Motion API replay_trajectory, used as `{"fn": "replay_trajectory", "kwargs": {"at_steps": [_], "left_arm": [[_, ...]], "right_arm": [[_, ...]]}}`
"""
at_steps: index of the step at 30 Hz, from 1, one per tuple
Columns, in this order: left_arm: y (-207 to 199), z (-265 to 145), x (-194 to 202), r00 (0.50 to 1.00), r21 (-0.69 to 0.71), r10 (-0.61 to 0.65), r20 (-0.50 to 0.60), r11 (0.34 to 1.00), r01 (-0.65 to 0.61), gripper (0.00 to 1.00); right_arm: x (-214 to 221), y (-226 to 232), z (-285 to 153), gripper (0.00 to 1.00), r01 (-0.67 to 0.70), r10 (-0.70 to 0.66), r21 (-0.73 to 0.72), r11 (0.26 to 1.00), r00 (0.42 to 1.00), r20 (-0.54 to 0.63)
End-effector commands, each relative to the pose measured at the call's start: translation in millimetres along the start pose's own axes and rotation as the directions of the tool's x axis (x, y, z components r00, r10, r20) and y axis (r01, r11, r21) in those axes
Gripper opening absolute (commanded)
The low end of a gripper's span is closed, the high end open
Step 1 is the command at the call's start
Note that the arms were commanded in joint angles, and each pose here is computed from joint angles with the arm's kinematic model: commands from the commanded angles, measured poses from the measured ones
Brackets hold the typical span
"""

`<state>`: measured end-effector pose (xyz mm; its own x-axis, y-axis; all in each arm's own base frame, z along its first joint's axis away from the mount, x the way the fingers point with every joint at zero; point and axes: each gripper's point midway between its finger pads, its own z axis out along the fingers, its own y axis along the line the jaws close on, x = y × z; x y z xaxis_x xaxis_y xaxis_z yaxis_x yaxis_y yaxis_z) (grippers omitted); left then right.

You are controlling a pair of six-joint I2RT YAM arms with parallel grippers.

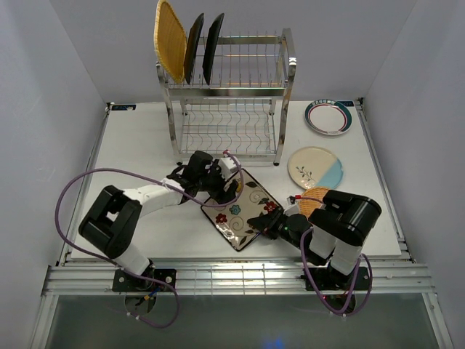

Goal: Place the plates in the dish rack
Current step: Pick up the plate at the center of the board.

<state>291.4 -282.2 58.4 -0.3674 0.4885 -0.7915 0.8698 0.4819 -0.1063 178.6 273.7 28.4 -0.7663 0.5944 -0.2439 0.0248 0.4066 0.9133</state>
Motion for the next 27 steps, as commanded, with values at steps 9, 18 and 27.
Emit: {"fn": "replay_trajectory", "kwargs": {"at_steps": [9, 18, 27], "left_arm": [[-33, -98, -84, 0.950, 0.027, 0.045, 0.309, 0.998, -0.056, 0.98], [-16, -129, -105, 0.908, -0.109, 0.081, 0.411, 0.993, -0.039, 0.98], [6, -161, -118, 0.852, -0.284, 0.128, 0.507, 0.959, 0.024, 0.98]], "right_arm": [[-40, -6, -74, 0.08, 0.094, -0.083, -0.046, 0.995, 0.977, 0.199], [-38, -23, -64, 0.08, 0.151, -0.154, 0.029, 0.988, 0.971, 0.185], [-65, -7, -55, 0.08, 0.341, -0.368, 0.142, 0.929, 0.894, 0.256]]}}
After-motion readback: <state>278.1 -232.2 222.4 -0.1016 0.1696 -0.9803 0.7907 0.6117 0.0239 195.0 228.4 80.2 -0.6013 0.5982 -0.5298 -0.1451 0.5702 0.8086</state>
